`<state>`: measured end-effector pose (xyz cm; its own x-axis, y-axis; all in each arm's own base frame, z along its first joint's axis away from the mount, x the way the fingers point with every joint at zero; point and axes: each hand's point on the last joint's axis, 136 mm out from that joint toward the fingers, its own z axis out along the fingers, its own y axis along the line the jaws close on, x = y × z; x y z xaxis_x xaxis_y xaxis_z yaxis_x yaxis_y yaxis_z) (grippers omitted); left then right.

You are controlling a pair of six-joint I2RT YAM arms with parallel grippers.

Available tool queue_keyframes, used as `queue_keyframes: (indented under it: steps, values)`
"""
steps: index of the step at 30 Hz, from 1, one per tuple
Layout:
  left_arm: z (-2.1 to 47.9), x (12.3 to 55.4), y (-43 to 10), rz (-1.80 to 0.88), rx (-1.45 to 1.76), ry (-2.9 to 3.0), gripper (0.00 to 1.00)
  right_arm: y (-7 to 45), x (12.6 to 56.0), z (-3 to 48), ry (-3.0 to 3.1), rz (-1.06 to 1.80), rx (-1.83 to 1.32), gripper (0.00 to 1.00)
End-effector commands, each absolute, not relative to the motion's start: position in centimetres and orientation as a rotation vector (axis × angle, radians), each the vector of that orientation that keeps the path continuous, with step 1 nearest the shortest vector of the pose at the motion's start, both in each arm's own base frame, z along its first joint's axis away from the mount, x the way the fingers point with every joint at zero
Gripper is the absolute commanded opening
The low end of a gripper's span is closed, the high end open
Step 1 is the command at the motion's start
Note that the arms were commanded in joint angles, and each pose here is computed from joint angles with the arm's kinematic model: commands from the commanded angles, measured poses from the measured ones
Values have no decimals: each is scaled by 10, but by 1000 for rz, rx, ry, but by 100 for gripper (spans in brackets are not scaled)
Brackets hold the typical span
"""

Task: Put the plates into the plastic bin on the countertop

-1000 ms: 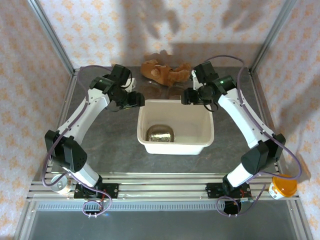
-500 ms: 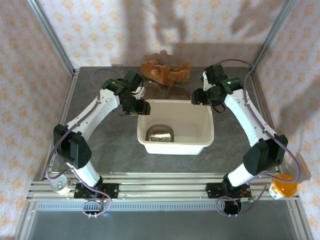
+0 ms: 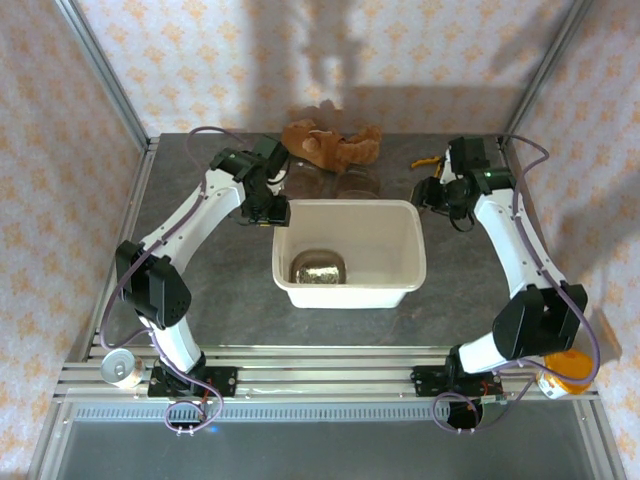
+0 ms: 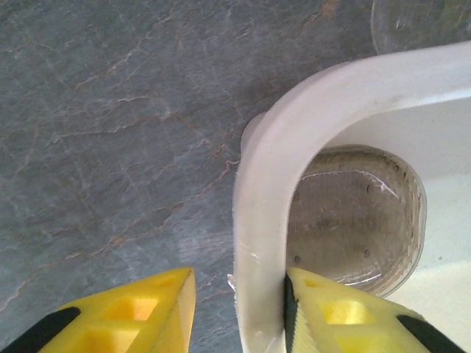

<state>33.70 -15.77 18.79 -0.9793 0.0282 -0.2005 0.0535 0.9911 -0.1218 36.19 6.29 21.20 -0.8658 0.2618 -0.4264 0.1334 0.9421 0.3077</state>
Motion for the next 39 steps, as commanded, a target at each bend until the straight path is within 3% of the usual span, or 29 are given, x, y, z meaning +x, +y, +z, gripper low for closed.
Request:
queue_keyframes:
  steps: [1, 13, 26, 27, 32, 39]
  values:
    - [193, 328, -136, -4, 71, 2968, 35, 62, 372, 209, 2594, 397, 316, 59]
    - [204, 321, -99, 189, 70, 2968, 26, 63, 369, 175, 2656, 408, 344, 59]
    - [208, 320, -61, 170, -27, 3023, 23, 70, 368, 151, 2694, 460, 373, 59]
    - [212, 321, -66, 122, -26, 3014, 25, 69, 367, 149, 2700, 453, 376, 59]
    - [241, 327, -99, -65, -3, 2915, 52, 66, 364, 145, 2709, 429, 387, 59]
    - [208, 314, -126, -97, 51, 3028, 56, 70, 366, 153, 2703, 469, 383, 59]
